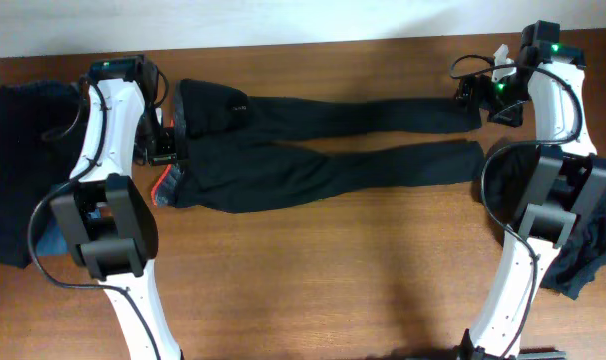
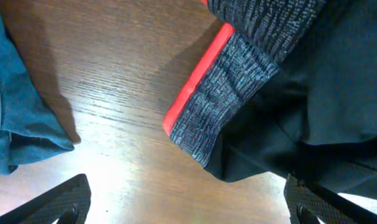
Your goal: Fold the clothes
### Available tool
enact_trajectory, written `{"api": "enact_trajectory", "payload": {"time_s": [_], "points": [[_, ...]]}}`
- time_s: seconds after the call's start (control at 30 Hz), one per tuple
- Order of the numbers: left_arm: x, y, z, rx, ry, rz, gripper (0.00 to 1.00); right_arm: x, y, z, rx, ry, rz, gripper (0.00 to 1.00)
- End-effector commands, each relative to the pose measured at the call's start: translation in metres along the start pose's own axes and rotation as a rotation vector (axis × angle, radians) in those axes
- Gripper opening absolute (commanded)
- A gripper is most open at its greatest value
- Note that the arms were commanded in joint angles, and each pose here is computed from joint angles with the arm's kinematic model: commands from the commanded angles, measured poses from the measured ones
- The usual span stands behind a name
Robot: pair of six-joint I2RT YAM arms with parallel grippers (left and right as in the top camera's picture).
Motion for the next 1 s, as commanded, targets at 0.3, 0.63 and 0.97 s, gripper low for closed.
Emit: {"api": "enact_trajectory", "payload": {"time_s": [0.3,0.63,0.97], "points": [[0.076,0.006,0.049,-0.047,-0.563,0.001,0.99,-0.003,0.005,-0.002,0.028,0.014,0.014,0.99],[0.141,-0.005,0.02,-0.081,-0.784,-0.139,0.99,0.012,0.007,-0.003,0.039,-0.07,0.099,0.99],[0.173,-0.007,-0.01,-0.049,-0.869,-0.165,0.99,0.012,0.0,-0.024,0.04,-0.094,0.15,0.98]]}}
Point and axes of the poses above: each gripper's point midway between its finger pads, its own z axis back along the fingers, its own y axis along the line the jaws close on, x = y × z, the point moved 7 cm from there along z, back along the fingers, and after that the axes turned 12 degrees about -z, right-handed, at the moved point
